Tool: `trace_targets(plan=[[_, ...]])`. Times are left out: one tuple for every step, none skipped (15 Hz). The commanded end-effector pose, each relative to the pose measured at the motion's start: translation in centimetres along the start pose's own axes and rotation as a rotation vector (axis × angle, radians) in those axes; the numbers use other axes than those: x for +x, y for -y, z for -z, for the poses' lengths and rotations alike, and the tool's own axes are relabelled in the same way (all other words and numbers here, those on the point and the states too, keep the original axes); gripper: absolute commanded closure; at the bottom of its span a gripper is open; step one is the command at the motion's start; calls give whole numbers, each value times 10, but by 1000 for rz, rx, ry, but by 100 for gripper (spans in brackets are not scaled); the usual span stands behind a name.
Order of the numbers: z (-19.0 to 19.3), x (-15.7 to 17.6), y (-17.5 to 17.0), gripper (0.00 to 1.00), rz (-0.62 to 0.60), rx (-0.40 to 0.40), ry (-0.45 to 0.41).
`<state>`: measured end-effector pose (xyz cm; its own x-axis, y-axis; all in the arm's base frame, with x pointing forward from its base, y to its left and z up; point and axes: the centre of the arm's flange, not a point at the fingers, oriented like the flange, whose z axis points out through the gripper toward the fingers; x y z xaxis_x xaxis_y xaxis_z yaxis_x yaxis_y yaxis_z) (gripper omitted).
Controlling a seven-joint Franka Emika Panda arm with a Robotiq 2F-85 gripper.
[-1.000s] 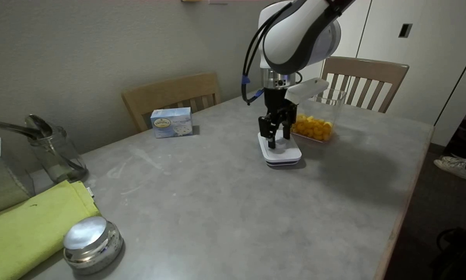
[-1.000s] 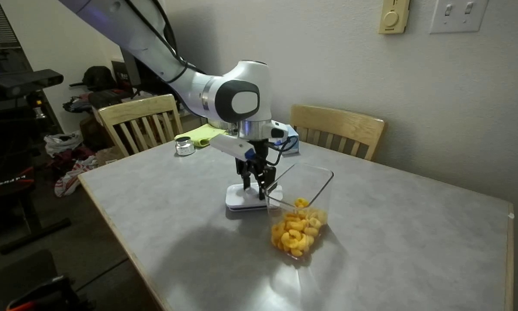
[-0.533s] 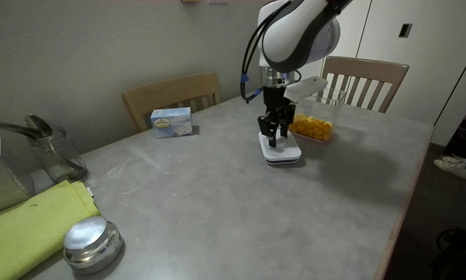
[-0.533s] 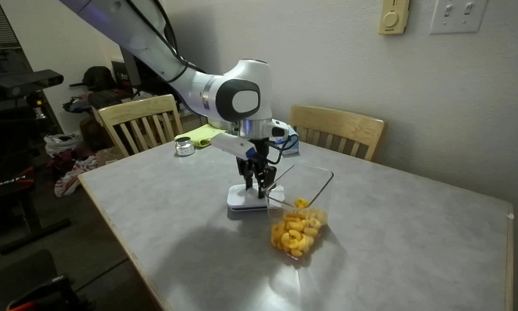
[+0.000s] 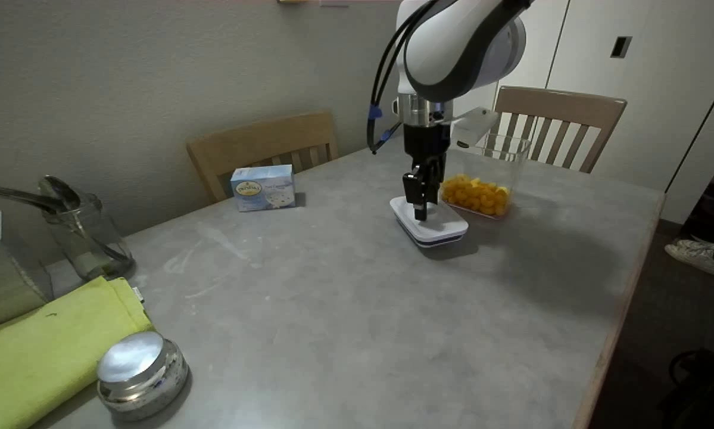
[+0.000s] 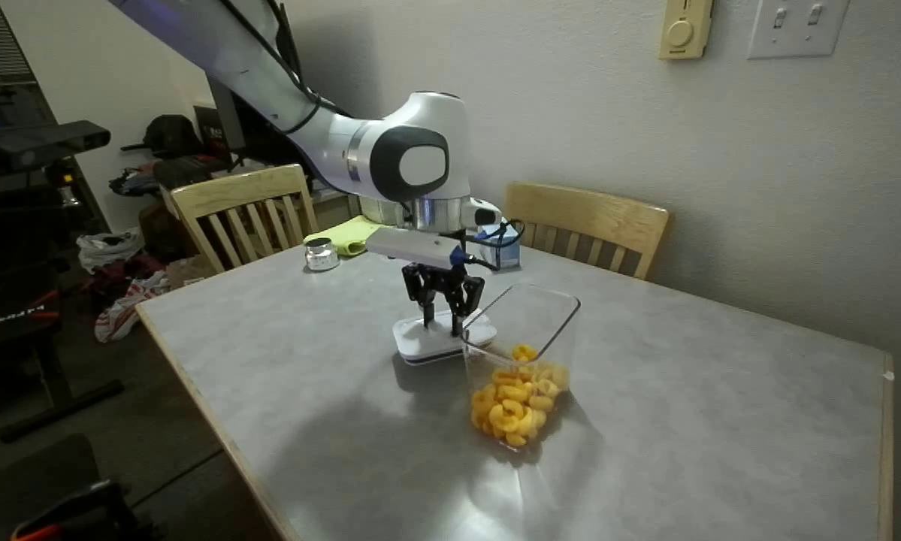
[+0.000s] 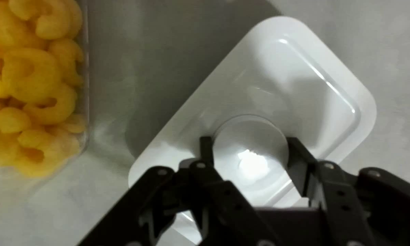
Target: Pick the lid and cover the container
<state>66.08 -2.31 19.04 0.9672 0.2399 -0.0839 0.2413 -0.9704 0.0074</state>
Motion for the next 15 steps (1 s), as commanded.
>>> trace_targets(plan=[[40,-20,0,71,129,-16,-22],[51,-20,0,71,164,-23,-31],[64,-20,0,71,196,-32,-37],[77,-20,0,71,233,-41,-46],[89,-20,-1,71,266,-53,-52],[104,-20,-2,71,301,-66,-59],[116,-21,-4,71,330,-73,-67],[130,-22,-6,71,356,-88,-71],[144,-24,-9,71,380,-100,-78],[157,-27,-12,71,404,-111,-82],[170,-30,-16,71,428,-121,-85],[183,-33,-21,71,457,-127,-90],[194,-37,-25,71,493,-125,-94],[204,-41,-30,71,539,-116,-94],[212,-45,-36,71,587,-110,-91]])
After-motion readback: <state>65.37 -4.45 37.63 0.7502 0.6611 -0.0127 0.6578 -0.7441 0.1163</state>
